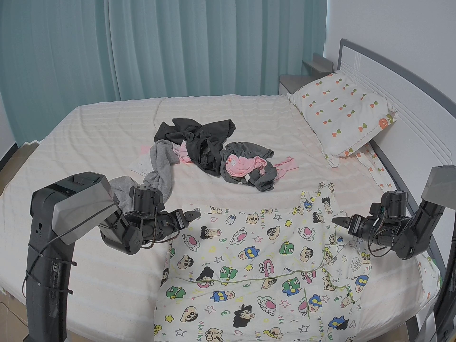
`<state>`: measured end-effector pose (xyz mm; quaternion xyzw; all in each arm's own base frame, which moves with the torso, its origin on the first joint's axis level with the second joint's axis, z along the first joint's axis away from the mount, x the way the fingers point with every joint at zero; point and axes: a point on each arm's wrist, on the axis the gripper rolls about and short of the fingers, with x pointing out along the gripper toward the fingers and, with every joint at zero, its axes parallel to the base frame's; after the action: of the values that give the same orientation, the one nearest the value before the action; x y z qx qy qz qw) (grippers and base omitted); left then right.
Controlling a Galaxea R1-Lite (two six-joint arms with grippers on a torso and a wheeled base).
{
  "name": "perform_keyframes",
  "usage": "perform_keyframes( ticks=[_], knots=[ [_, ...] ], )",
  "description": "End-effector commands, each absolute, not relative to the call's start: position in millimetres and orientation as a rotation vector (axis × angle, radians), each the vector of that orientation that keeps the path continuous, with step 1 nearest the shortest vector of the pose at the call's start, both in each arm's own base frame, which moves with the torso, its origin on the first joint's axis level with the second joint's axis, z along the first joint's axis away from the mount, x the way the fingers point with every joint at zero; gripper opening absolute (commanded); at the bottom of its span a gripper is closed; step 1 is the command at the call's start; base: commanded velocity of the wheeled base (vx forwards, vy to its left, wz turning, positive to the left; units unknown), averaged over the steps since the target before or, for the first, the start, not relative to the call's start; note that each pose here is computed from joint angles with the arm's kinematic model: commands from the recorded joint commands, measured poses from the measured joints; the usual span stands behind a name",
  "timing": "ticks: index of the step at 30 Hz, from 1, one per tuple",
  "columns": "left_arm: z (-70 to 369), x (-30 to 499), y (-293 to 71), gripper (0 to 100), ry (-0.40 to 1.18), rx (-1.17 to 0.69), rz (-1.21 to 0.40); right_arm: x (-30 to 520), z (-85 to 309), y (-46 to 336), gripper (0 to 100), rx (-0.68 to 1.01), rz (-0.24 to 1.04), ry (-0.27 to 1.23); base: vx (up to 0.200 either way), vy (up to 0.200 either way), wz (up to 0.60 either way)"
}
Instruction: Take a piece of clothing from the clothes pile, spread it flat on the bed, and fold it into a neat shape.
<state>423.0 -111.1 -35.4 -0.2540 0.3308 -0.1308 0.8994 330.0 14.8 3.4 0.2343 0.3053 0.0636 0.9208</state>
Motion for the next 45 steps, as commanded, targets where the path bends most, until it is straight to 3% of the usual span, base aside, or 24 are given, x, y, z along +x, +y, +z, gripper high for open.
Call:
perform_keyframes(
  ticks=[1, 18, 19, 36, 45],
  knots=[
    [-47, 425, -111, 100, 0.702, -0.521, -0.261, 330, 1, 15, 100, 0.482, 0.131, 0.629, 0.000, 0.000, 0.00],
    [-55, 434, -114, 100, 0.696, -0.517, -0.249, 330, -1, 15, 100, 0.482, 0.131, 0.627, 0.000, 0.000, 0.00],
    [-55, 434, -114, 0, 0.696, -0.517, -0.249, 330, -1, 15, 100, 0.481, 0.132, 0.628, 0.000, 0.000, 0.00],
    [-48, 445, -109, 0, 0.634, -0.506, -0.180, 330, -2, 15, 100, 0.480, 0.129, 0.630, 0.000, 0.000, 0.00],
    [-53, 443, -106, 0, 0.677, -0.484, -0.167, 330, -2, 15, 100, 0.480, 0.129, 0.630, 0.000, 0.000, 0.00]
  ],
)
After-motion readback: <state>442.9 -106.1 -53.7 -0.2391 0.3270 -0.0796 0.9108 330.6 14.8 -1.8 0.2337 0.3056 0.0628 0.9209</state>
